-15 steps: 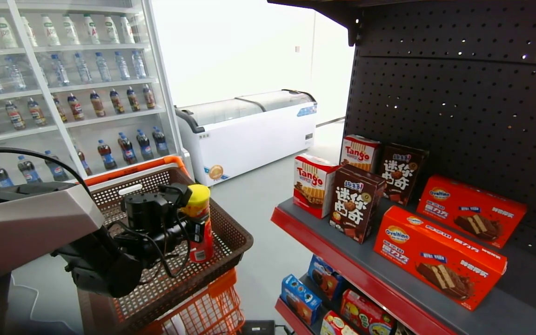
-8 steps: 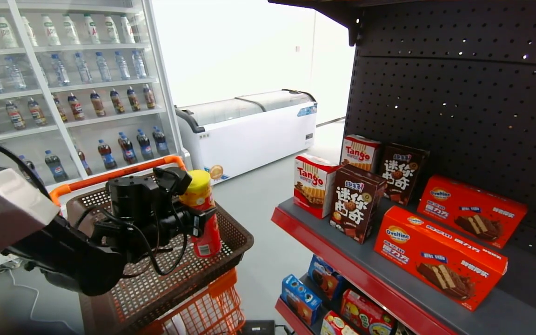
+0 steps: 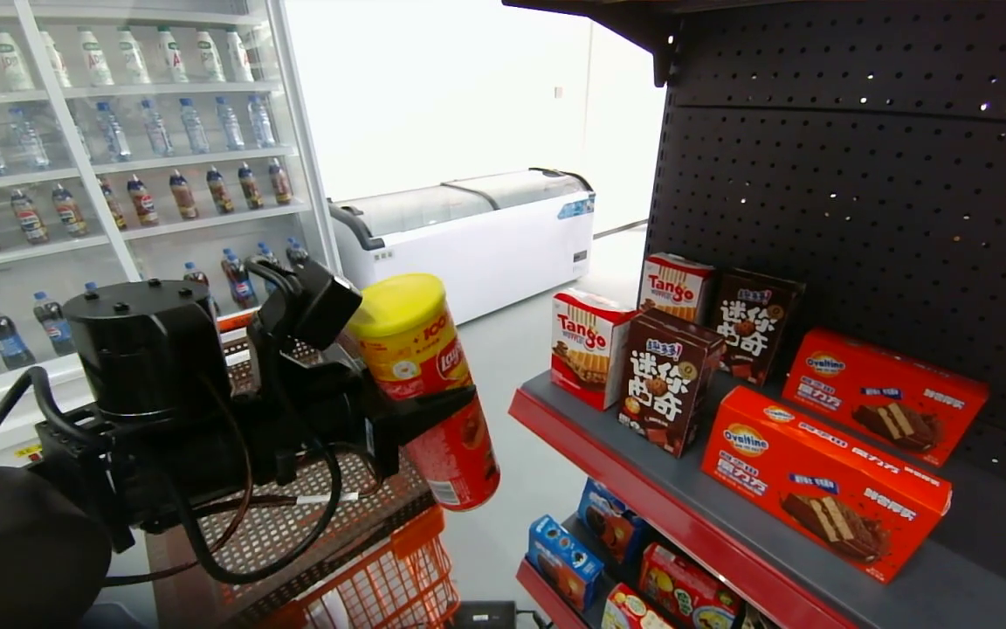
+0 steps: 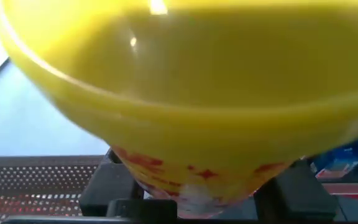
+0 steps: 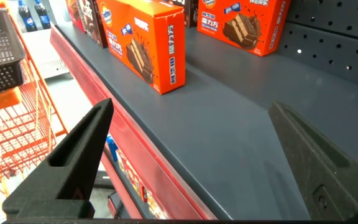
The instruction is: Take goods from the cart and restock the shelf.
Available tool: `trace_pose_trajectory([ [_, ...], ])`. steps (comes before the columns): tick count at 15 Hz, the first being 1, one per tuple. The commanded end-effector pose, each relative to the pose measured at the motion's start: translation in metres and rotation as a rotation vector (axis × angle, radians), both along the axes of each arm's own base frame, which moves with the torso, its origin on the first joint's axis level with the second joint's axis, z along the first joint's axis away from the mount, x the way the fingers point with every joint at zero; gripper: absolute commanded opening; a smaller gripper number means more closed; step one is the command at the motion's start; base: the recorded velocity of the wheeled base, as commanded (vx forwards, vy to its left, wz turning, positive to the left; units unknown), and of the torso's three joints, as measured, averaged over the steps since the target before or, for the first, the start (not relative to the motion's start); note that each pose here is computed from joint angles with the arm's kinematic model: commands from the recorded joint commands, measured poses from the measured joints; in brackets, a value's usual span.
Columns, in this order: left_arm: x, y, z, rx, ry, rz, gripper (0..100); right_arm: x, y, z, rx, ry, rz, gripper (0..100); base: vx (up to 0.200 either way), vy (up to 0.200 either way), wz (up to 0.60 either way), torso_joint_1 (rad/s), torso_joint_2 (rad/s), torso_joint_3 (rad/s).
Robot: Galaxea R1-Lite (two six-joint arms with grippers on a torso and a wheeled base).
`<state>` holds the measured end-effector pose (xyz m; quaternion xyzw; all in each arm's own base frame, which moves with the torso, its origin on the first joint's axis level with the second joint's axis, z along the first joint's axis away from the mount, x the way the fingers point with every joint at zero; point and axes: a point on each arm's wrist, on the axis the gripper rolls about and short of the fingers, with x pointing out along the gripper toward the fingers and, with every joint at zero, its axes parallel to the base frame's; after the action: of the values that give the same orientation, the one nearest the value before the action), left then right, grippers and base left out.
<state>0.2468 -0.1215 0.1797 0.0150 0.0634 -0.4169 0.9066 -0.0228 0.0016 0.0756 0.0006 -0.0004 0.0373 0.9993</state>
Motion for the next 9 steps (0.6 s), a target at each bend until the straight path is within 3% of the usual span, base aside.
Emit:
trace_pose_trajectory([
  [1,-0.011,0.003,0.012,-0.019,-0.039,-0.011,0,0.000,0.000,0.000,0.000,-0.001,0.000,100,0.000,0.000,0.00,0.000,0.00,0.000],
  [5,-0.028,0.002,0.018,-0.002,-0.003,-0.064,0,0.000,0.000,0.000,0.000,-0.001,0.000,100,0.000,0.000,0.00,0.000,0.00,0.000],
  [8,-0.048,-0.002,0.024,0.046,0.064,-0.120,0,0.000,0.000,0.000,0.000,-0.001,0.000,100,0.000,0.000,0.00,0.000,0.00,0.000],
  [9,-0.050,-0.005,0.025,0.052,0.065,-0.135,0,0.000,0.000,0.000,0.000,-0.001,0.000,100,0.000,0.000,0.00,0.000,0.00,0.000],
])
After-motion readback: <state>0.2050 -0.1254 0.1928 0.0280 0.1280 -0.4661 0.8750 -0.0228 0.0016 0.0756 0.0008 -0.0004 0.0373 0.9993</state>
